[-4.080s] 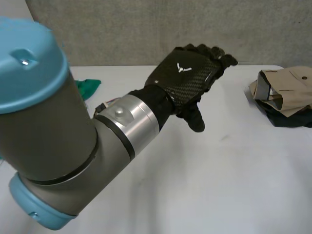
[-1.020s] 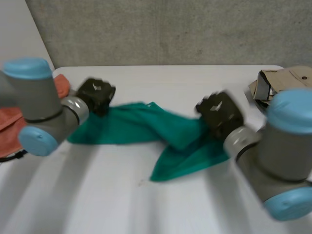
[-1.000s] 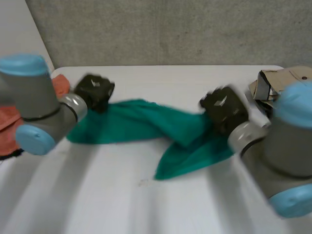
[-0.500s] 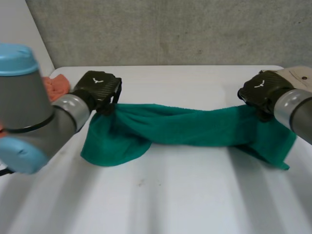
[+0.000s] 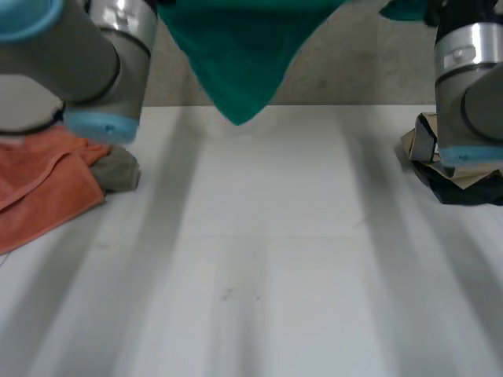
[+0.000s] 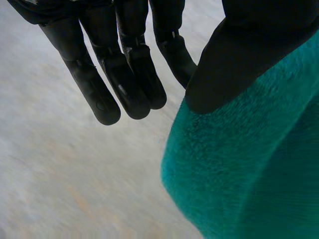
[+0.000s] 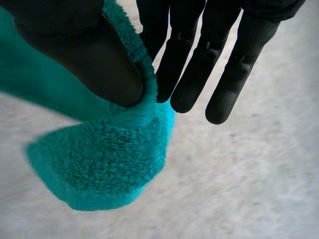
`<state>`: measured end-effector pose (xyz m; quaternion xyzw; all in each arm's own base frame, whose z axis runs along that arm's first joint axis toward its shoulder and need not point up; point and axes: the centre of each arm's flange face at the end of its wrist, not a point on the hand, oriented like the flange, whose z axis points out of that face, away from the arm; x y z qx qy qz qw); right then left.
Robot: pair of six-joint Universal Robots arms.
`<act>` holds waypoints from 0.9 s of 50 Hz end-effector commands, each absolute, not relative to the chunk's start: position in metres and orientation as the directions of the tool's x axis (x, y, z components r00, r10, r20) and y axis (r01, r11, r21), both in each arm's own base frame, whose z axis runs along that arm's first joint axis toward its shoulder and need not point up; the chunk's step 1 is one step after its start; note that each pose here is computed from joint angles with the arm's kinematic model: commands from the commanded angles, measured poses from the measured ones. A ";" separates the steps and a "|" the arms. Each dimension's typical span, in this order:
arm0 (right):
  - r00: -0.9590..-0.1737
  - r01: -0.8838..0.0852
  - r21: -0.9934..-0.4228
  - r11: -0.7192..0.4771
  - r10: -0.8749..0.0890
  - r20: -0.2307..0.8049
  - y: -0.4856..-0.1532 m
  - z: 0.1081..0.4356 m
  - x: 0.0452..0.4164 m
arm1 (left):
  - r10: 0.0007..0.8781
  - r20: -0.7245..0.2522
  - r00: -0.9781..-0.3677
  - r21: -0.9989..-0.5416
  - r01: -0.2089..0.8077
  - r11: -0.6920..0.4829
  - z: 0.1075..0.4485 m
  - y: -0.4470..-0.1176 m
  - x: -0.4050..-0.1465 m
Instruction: Fold the laundry.
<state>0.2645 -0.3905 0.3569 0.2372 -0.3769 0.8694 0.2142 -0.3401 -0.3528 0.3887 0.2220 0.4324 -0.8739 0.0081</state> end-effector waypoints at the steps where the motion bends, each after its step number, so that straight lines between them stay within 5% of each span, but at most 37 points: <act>1: -0.700 -0.610 -0.667 -0.428 -0.103 0.707 -0.374 0.262 0.264 | 0.324 -0.469 -0.822 -0.860 0.342 -0.378 0.289 -0.335 -0.337; 8: -0.636 -0.668 -0.708 -0.229 -0.318 0.703 -0.354 0.167 0.255 | 0.511 -0.487 -0.708 -0.867 0.463 -0.184 0.196 -0.279 -0.348; 15: -0.583 -0.725 -0.687 -0.050 -0.488 0.650 -0.318 0.135 0.240 | 0.596 -0.480 -0.644 -0.825 0.562 -0.057 0.157 -0.232 -0.334; 26: -0.618 -0.718 -0.692 0.076 -0.528 0.583 -0.307 0.180 0.200 | 0.601 -0.487 -0.634 -0.828 0.555 -0.086 0.181 -0.194 -0.319; 36: -0.722 -0.571 -0.813 0.110 -0.540 0.434 -0.326 0.241 0.208 | 0.603 -0.487 -0.631 -0.826 0.557 -0.084 0.181 -0.191 -0.318; 45: -0.707 -0.530 -0.840 0.118 -0.608 0.361 -0.374 0.205 0.228 | 0.603 -0.487 -0.631 -0.827 0.555 -0.087 0.181 -0.191 -0.318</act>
